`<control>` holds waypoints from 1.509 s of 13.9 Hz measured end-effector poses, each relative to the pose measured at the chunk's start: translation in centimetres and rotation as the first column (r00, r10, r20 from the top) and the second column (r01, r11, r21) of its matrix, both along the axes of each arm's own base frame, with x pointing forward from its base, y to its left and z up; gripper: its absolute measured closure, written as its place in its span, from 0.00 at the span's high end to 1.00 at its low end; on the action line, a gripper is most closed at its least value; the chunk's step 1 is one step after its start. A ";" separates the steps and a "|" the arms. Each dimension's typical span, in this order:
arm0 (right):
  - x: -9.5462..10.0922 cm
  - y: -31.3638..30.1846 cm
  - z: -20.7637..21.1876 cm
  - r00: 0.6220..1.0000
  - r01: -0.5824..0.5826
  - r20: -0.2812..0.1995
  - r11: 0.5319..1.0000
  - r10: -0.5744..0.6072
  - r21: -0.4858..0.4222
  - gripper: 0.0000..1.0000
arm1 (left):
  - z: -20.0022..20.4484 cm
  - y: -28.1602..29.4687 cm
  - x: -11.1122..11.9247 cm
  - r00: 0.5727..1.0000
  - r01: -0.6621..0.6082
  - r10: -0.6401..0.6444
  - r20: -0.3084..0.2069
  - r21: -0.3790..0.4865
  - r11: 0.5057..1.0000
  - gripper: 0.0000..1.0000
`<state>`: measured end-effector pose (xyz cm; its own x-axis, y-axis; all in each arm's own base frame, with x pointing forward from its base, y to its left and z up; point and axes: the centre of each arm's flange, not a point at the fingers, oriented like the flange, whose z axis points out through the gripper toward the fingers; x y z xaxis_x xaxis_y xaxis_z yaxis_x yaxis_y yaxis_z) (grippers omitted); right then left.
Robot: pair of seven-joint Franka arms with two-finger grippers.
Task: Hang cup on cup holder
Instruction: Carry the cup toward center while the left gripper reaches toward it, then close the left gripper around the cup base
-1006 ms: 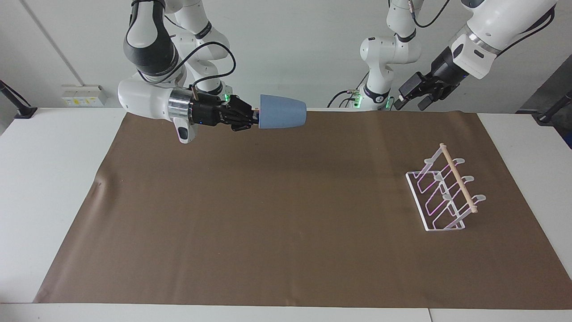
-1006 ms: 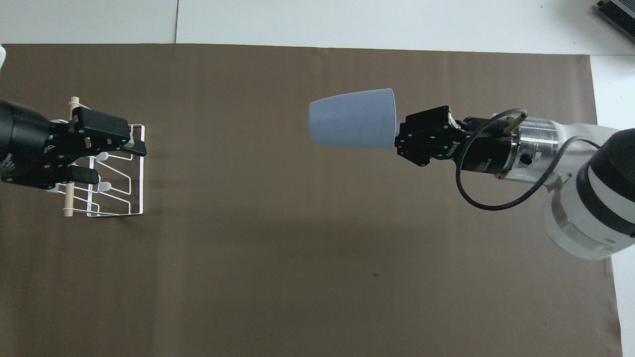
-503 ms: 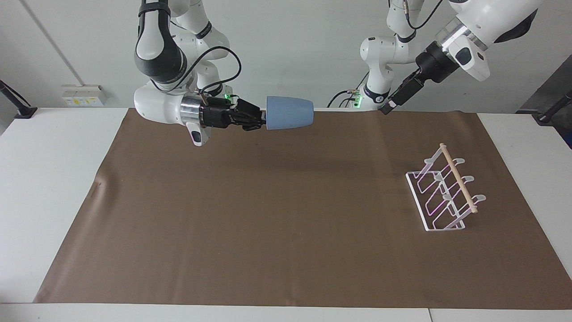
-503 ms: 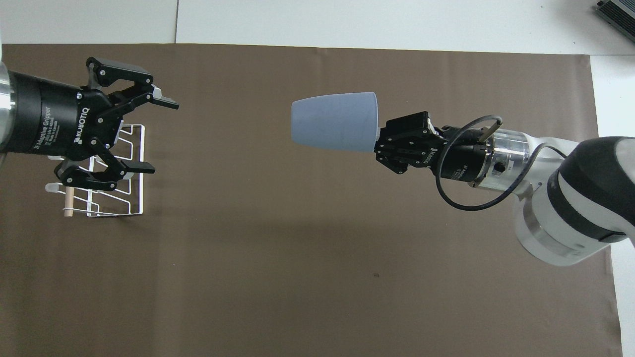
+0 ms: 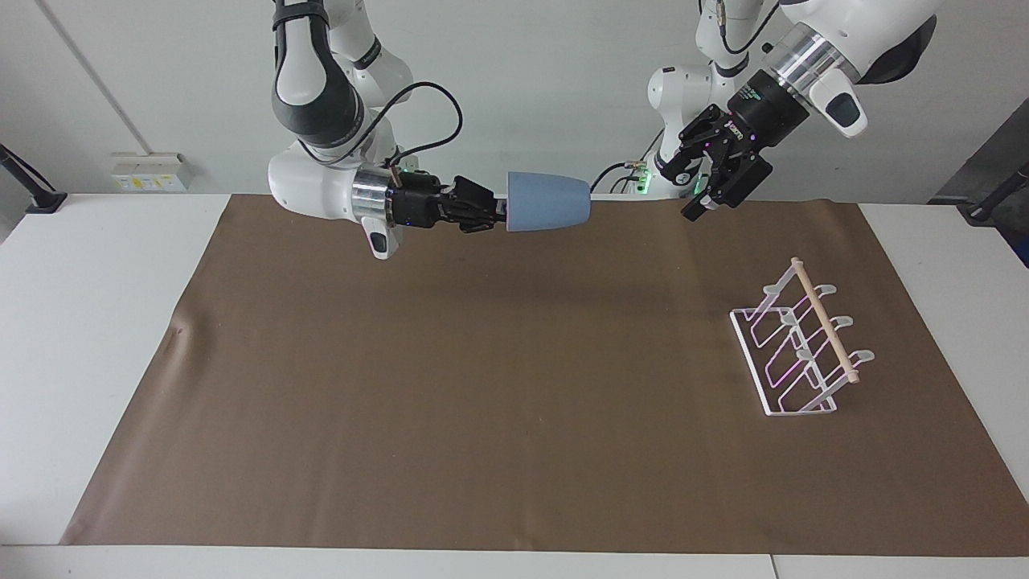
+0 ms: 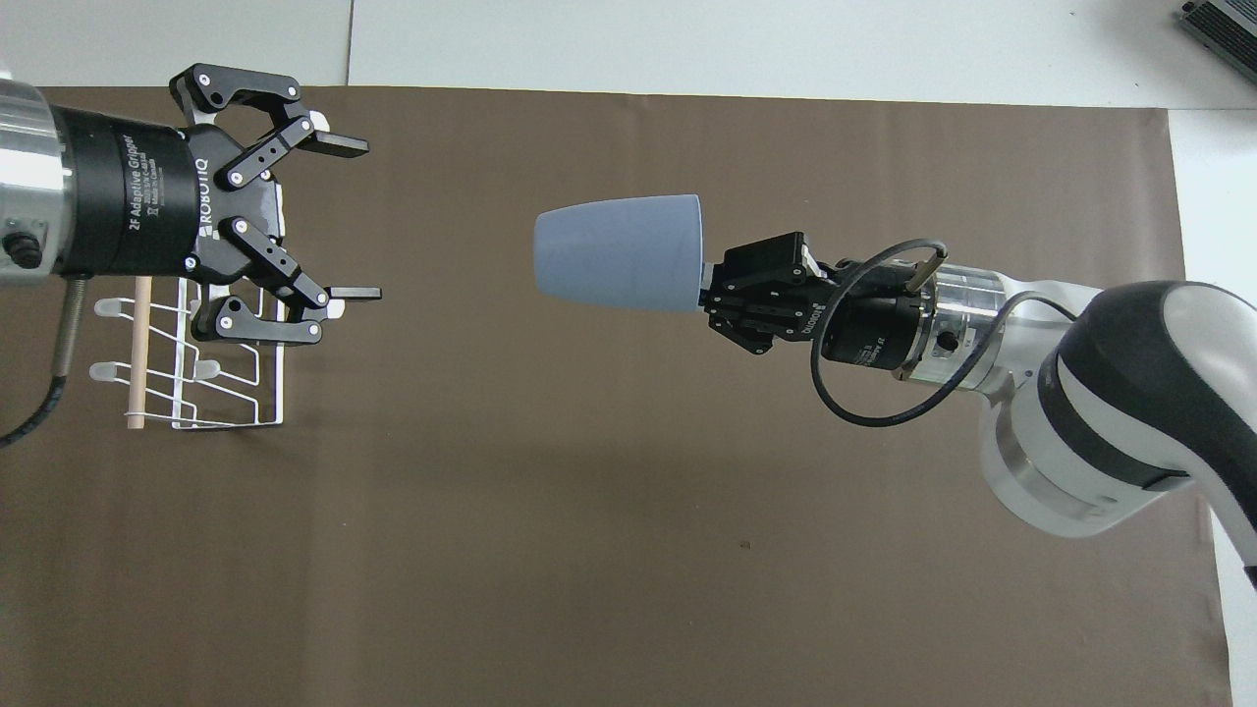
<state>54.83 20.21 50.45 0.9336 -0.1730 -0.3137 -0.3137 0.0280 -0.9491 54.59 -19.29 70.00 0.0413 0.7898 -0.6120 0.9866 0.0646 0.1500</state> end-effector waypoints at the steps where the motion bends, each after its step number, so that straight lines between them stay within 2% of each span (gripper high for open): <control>1: -0.1 0.4 -0.1 1.000 0.003 -0.001 1.000 -0.003 -0.007 0.04 | 0.0 -0.2 0.0 0.999 -0.027 0.026 -0.029 -0.022 0.999 1.00; 5: -0.4 1.5 -0.2 1.000 -0.002 -0.002 1.000 0.002 -0.016 0.04 | -1.5 -1.9 0.5 0.980 -0.091 0.066 -0.186 -0.131 0.987 1.00; 8: -0.4 1.5 -0.2 1.000 -0.002 -0.002 1.000 0.002 -0.016 0.04 | -3.3 -3.1 1.0 0.967 -0.087 0.050 -0.250 -0.138 0.987 1.00; 14: -0.4 1.5 -0.2 1.000 -0.002 -0.002 1.000 0.002 -0.016 0.04 | -3.8 -6.8 -0.6 0.953 -0.066 0.023 -0.303 -0.134 0.989 1.00; 21: -0.6 1.2 -0.2 1.000 0.000 -0.004 1.000 0.000 -0.017 0.04 | -4.3 -8.8 -1.0 0.958 -0.070 0.028 -0.284 -0.140 0.988 1.00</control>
<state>54.26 21.45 50.22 0.9323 -0.1785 -0.3146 -0.3176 0.0123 -0.9481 53.55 -28.12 65.68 -0.1855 0.6868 -0.7028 0.9824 0.1146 -0.1473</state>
